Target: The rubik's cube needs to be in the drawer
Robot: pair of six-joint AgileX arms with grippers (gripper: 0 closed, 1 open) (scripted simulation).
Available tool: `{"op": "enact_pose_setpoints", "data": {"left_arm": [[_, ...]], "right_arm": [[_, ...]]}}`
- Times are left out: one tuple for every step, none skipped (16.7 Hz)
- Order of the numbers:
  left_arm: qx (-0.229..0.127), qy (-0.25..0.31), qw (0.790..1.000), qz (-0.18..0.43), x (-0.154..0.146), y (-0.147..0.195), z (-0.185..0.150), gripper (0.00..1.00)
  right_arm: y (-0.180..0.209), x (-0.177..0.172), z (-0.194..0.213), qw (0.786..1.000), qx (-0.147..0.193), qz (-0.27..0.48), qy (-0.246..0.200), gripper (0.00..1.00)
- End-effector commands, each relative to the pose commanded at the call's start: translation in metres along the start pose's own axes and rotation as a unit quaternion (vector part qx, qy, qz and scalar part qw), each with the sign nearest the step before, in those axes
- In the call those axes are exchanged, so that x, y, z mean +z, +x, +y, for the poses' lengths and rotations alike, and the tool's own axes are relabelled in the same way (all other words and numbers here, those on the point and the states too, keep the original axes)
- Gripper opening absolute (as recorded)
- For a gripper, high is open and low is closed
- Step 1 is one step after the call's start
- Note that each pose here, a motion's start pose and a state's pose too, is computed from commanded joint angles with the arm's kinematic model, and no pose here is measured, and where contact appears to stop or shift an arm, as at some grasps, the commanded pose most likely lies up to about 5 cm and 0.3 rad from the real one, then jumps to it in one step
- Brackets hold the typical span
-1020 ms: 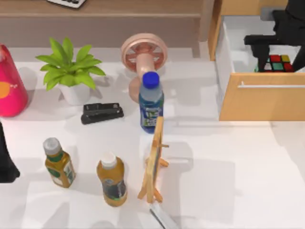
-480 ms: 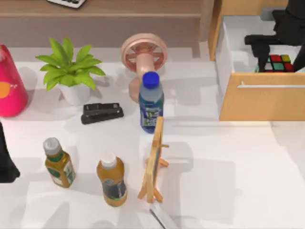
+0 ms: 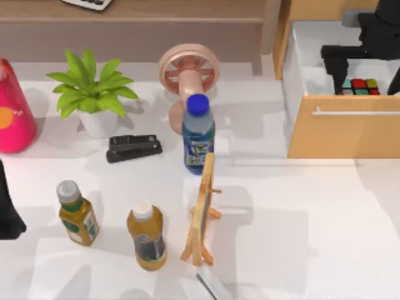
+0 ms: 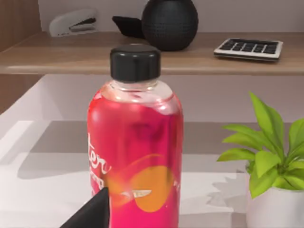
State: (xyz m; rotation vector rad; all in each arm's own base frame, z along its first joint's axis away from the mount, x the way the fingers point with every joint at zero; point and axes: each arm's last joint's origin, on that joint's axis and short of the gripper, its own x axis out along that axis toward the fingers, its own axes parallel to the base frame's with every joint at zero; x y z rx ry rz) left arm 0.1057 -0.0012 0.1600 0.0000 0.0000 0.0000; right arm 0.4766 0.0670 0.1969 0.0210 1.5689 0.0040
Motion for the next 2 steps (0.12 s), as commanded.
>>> {"op": "enact_pose_setpoints", "data": {"left_arm": [[0.000, 0.000, 1.000, 0.000, 0.0000, 0.0000, 0.0000, 1.00], [0.000, 0.000, 1.000, 0.000, 0.0000, 0.0000, 0.0000, 1.00]], "right_arm": [[0.0000, 0.0000, 0.0000, 1.000, 0.000, 0.000, 0.000, 1.00], [0.0000, 0.0000, 0.0000, 1.000, 0.000, 0.000, 0.000, 1.00]]}}
